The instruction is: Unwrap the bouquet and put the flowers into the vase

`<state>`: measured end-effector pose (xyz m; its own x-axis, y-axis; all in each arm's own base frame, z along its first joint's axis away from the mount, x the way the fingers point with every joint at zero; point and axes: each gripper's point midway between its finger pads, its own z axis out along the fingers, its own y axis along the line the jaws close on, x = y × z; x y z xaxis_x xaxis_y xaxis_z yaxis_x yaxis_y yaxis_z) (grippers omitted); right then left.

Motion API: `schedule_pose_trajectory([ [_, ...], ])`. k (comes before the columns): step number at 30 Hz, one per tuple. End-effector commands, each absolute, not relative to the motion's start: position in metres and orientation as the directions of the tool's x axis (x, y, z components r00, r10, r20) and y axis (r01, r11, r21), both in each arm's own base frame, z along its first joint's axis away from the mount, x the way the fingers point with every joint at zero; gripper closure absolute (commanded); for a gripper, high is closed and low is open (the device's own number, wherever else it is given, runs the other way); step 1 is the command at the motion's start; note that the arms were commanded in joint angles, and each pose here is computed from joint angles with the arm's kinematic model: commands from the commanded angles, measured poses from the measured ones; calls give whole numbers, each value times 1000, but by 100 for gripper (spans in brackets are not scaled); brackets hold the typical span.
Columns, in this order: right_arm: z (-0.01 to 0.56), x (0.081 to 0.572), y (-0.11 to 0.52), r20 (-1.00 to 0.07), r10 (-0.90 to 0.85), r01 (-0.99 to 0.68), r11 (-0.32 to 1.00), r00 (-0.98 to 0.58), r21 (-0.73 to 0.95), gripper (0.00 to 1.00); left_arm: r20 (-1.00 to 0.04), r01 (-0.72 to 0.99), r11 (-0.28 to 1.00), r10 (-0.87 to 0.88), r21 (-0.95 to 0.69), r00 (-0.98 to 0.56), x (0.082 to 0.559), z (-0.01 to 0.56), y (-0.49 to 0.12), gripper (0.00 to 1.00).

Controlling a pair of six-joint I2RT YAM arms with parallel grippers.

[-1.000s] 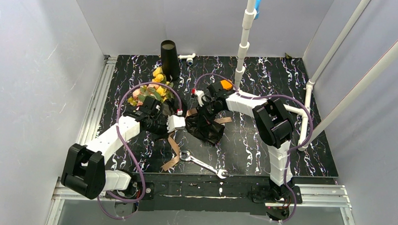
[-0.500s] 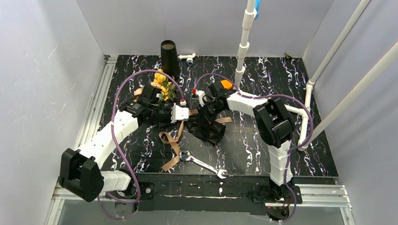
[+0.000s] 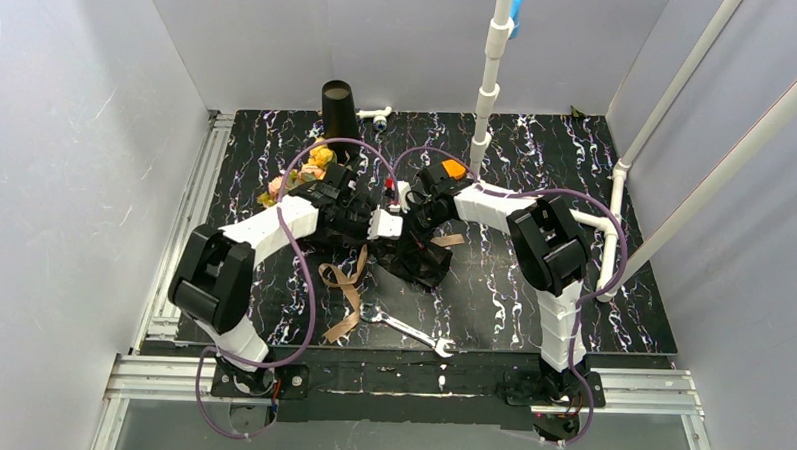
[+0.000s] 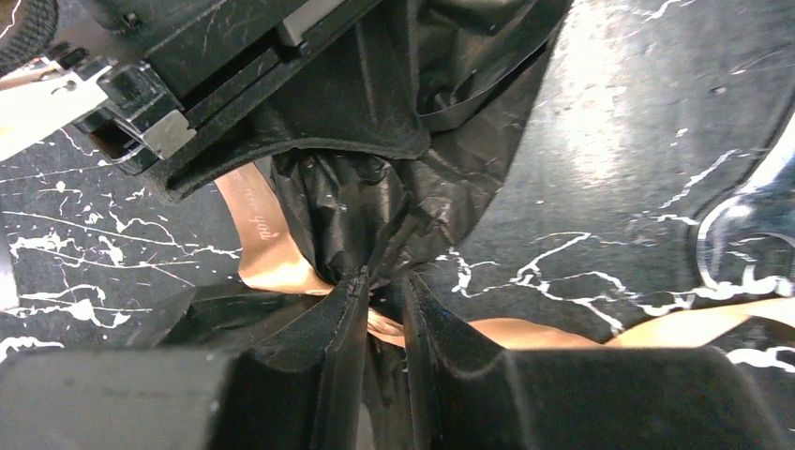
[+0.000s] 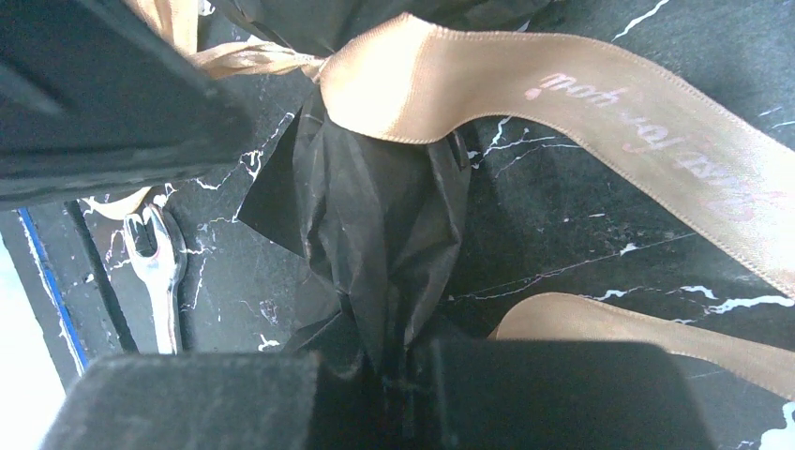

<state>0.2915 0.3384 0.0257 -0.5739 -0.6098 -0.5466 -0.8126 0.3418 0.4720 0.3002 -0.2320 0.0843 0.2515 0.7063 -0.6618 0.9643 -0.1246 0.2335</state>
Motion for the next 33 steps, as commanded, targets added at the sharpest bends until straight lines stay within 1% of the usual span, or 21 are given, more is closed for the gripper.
schedule_pose_trajectory([
  [1,-32,279,284,-341,-700,-769,491,-628,410,99,-634,932,-166,693,323,343,324,91,-241,81],
  [10,-30,277,282,-342,-706,-775,484,-620,407,99,-603,941,-156,733,301,315,340,75,-224,78],
  [17,-31,277,282,-340,-706,-774,483,-621,410,99,-590,942,-190,739,278,324,330,67,-212,77],
  [25,-30,278,283,-343,-711,-779,475,-614,409,99,-558,951,-188,775,245,297,333,51,-206,73],
  [27,-29,278,282,-342,-712,-779,475,-613,409,99,-543,954,-198,787,226,292,331,45,-202,74],
  [29,-29,278,282,-342,-713,-781,475,-612,406,99,-522,954,-210,801,213,292,327,39,-197,78],
  [33,-31,279,280,-333,-710,-775,486,-620,405,99,-504,953,-226,810,202,299,318,35,-189,84],
])
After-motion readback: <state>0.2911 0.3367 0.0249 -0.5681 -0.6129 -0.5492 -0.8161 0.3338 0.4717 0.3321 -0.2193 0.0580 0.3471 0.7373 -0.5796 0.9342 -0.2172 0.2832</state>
